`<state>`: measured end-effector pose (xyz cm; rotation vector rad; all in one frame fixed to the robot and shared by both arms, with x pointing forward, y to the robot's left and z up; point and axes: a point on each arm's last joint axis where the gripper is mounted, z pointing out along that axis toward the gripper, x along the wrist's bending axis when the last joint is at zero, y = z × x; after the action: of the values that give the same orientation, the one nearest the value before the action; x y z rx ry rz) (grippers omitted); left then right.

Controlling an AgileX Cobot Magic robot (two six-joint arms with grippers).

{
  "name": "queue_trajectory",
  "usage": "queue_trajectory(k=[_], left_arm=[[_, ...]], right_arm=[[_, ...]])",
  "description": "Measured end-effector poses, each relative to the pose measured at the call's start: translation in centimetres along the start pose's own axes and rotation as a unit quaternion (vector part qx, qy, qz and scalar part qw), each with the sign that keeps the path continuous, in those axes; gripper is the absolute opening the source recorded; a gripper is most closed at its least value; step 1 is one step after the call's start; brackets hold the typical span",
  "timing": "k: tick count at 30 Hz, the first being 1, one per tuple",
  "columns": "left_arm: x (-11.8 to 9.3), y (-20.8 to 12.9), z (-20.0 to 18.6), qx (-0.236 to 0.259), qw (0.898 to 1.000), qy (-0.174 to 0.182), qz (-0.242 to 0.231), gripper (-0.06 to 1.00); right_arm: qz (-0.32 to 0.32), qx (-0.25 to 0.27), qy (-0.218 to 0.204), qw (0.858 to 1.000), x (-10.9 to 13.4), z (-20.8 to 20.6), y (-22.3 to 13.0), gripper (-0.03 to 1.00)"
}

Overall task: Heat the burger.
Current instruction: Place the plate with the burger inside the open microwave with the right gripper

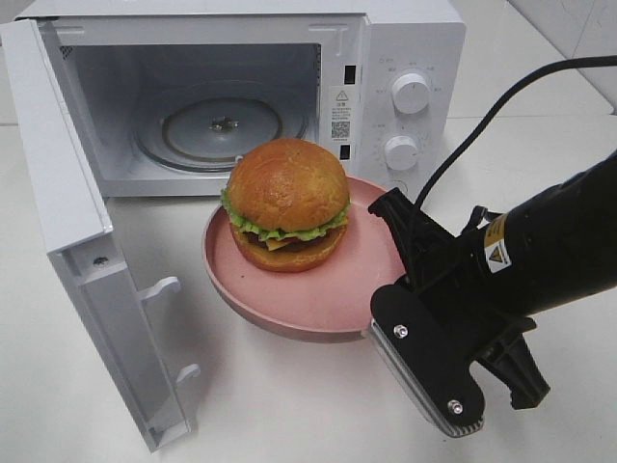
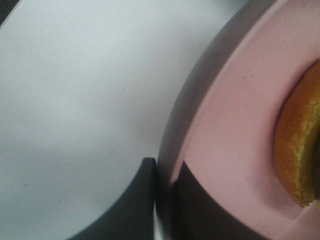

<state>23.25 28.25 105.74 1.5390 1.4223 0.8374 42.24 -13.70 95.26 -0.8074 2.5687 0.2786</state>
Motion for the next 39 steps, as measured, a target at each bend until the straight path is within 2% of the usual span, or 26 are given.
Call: queue_trajectory(k=[9, 16, 25, 39], left_arm=[[0.0, 0.0, 0.0, 0.000, 1.000, 0.000, 0.000, 0.98], [0.0, 0.0, 0.0, 0.000, 1.000, 0.000, 0.000, 0.98], [0.0, 0.0, 0.0, 0.000, 1.000, 0.000, 0.000, 0.98], [0.0, 0.0, 0.0, 0.000, 1.000, 0.000, 0.000, 0.98]], right_arm=[[0.009, 0.016, -0.003, 1.000, -0.3, 0.2, -0.3, 0.03], [0.018, 0.017, -0.011, 1.000, -2.5, 1.1, -0.1, 0.03], [0.031, 0.019, -0.006, 0.999, -3.8, 2.3, 0.0, 0.03], [0.062, 0.028, -0.012, 0.998, -7.4, 4.5, 0.2, 0.03]])
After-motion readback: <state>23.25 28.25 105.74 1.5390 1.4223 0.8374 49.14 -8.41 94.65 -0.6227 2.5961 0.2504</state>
